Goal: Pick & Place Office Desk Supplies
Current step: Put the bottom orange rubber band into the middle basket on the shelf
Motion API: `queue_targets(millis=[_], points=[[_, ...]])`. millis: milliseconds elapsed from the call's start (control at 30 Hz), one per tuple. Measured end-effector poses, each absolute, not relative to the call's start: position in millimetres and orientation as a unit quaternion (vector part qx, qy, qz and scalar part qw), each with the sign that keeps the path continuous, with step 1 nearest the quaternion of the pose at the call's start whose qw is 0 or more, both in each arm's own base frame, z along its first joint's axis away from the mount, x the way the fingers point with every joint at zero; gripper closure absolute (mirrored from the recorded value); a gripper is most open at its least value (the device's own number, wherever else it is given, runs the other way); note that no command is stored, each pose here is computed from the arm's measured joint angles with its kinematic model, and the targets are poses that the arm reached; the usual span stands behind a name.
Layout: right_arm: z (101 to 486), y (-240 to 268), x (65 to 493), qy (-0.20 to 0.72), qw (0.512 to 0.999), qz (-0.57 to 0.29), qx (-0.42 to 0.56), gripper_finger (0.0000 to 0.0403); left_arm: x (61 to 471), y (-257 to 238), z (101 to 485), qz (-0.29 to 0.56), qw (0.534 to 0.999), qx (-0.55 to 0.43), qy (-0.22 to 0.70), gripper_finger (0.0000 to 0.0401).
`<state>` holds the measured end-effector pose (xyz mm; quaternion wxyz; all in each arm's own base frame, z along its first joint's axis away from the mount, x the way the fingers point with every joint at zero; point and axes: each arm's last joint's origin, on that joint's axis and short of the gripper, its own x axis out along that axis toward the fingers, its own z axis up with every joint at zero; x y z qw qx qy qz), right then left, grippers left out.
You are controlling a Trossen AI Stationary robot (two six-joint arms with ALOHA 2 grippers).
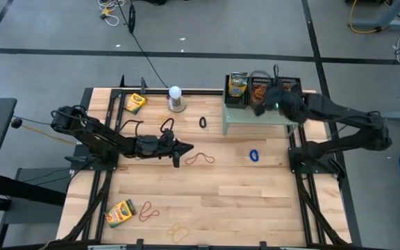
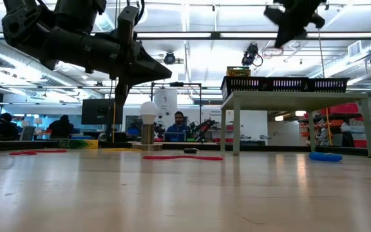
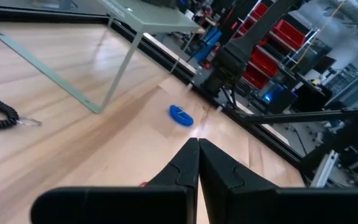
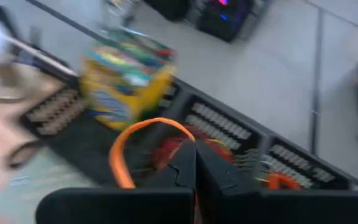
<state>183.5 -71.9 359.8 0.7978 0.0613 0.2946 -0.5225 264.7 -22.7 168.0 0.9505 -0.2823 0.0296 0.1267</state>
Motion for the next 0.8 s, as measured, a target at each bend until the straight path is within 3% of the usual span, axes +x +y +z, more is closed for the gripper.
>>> queue_targets(millis=[233,433,800], points=[[330,-131,177,0.352,0.745,-0.556,0.111,0.0403,265,-23,168,0.127,0.951,-0.279,0.031,0.0389],[296,-158,174,0.373,0.736,-0.54,0.165,0.0389,265,-23,168,0.127,0.951,-0.279,0.031,0.039],[302,-162,169,0.344,0.71,-0.6,0.132,0.0247,265,-20,168,0.141,0.946,-0.289,0.026,0.039]])
